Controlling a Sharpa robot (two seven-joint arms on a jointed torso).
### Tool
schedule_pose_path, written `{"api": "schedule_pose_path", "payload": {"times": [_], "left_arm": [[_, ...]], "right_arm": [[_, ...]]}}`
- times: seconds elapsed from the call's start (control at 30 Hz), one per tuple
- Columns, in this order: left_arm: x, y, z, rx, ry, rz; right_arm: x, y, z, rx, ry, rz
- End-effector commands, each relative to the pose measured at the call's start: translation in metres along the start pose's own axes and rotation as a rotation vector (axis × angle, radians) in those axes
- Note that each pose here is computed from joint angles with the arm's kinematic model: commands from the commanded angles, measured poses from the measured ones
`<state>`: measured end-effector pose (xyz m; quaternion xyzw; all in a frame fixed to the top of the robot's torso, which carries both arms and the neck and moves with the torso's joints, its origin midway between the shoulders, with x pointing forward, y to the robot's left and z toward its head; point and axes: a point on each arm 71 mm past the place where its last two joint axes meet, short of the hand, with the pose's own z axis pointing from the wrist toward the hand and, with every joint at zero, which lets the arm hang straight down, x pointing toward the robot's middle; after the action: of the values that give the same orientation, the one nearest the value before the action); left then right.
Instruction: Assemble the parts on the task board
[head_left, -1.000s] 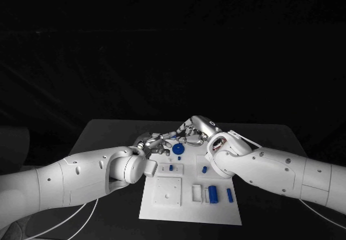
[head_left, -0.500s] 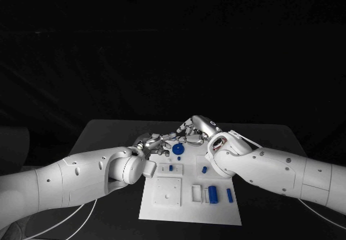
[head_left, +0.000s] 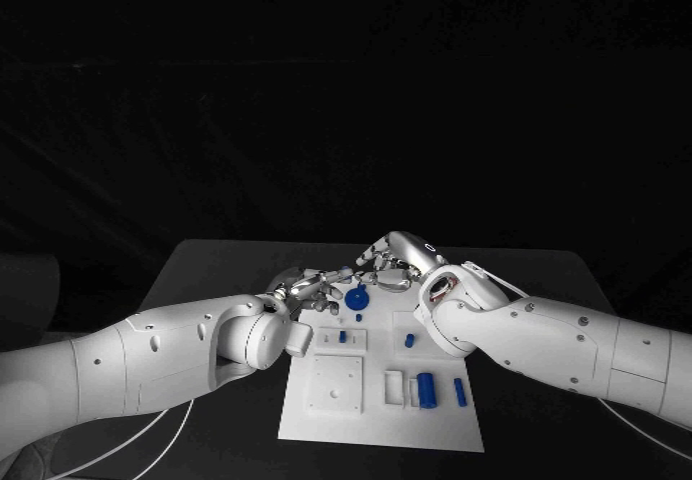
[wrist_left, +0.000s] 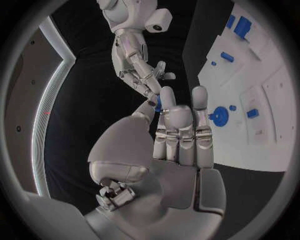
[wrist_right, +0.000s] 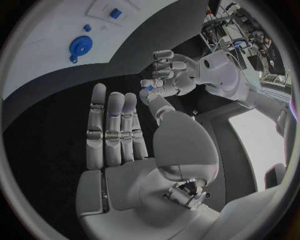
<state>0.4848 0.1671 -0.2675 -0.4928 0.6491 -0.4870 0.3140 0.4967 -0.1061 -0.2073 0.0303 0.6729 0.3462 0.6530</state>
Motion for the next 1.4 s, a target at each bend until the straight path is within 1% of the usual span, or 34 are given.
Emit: {"api": "schedule_pose_path", "payload": {"times": [0.03, 0.27, 0.6, 0.77, 0.93, 1.1, 1.4], "left_arm": [[0.0022, -0.0009, -0.0001, 0.006, 0.014, -0.029], [0.0046, -0.0005, 0.0000, 0.000, 0.029, -0.039], [0.0088, -0.0003, -0.0004, -0.004, 0.056, -0.044], [0.0108, -0.0002, -0.0005, -0.007, 0.070, -0.045], [0.0129, -0.0001, -0.0002, -0.010, 0.081, -0.044], [0.0129, 0.0001, -0.0001, -0.012, 0.083, -0.043], [0.0133, 0.0004, 0.0000, -0.017, 0.086, -0.040]], "right_arm": [[0.004, 0.004, -0.001, -0.033, 0.032, 0.014], [0.006, 0.008, -0.002, -0.047, 0.040, 0.023], [0.012, 0.008, 0.000, -0.037, 0.081, -0.008], [0.013, 0.010, 0.000, -0.044, 0.055, -0.003], [0.011, 0.013, 0.000, -0.055, 0.009, 0.016], [0.010, 0.014, 0.000, -0.065, -0.009, 0.027], [0.010, 0.015, 0.000, -0.072, -0.018, 0.034]]}}
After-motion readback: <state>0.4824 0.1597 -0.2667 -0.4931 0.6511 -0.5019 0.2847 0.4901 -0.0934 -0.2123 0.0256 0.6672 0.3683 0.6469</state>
